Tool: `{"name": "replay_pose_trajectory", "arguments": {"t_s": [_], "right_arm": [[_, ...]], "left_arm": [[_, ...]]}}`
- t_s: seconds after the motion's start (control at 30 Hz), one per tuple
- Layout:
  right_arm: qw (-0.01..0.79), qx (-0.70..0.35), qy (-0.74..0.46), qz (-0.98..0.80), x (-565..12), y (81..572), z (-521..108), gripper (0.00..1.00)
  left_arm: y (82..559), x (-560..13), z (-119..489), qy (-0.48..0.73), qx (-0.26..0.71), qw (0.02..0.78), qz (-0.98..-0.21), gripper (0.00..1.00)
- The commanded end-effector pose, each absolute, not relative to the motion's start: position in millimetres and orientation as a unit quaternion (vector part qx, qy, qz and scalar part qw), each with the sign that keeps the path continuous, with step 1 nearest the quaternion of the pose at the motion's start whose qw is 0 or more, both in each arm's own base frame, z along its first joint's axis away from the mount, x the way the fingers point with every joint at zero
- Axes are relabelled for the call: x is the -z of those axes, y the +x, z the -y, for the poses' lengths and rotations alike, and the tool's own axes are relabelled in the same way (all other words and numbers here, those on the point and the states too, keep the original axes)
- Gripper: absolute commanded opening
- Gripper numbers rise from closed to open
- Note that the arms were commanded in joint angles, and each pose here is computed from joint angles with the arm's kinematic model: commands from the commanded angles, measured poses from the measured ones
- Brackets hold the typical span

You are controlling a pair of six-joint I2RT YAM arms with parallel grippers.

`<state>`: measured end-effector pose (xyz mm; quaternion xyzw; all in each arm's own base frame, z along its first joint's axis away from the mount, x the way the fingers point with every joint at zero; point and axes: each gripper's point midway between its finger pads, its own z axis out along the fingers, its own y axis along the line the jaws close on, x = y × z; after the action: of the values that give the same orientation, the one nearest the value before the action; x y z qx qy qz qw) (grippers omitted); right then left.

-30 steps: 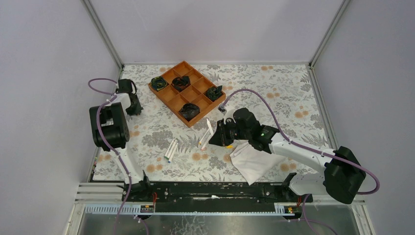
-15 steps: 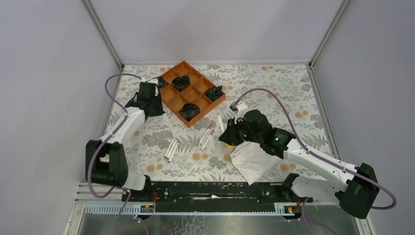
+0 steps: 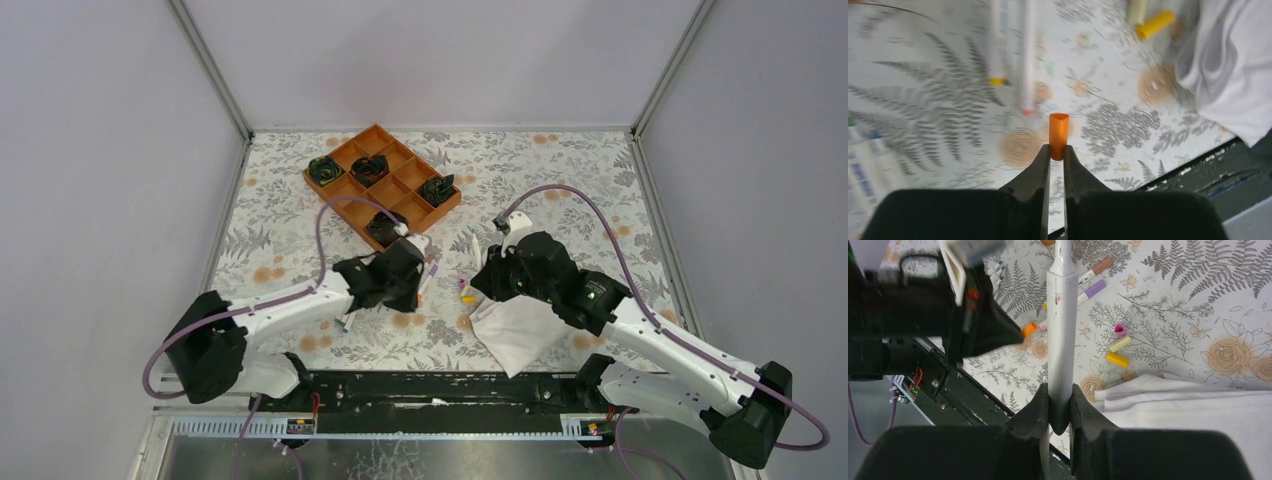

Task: Insert the pens into the pen caps
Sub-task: Place the pen cap at the center of the board.

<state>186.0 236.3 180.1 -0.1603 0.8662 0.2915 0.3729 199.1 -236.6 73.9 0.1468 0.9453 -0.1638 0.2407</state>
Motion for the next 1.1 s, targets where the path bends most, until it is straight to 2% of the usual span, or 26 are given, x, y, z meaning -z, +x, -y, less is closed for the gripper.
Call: {"name": "replay_pose_trajectory", "arguments": {"t_s": [0.0,0.47,0.67,1.07], "right_arm": [[0.389,-0.28,-0.135,-0.867,-185.8,191.5,-227.2,0.0],[0.393,-0.271,-0.115,-0.871,-178.7,191.1,-218.9,0.0],[0.394,-0.272,-0.113,-0.871,-179.0,191.4,-218.9,0.0],[0.397,-0.276,-0.111,-0.868,-181.5,191.5,-219.6,0.0]], "left_arm": [[177.2,-61.2,275.2,0.178,0.184,0.233,-0.938,0.0],[154.3,-8.1,282.3,0.245,0.133,0.184,-0.943,0.0],[152.8,-0.2,269.9,0.25,0.092,0.187,-0.946,0.24],[165.4,-5.5,247.3,0.232,0.029,0.22,-0.947,0.29]]}}
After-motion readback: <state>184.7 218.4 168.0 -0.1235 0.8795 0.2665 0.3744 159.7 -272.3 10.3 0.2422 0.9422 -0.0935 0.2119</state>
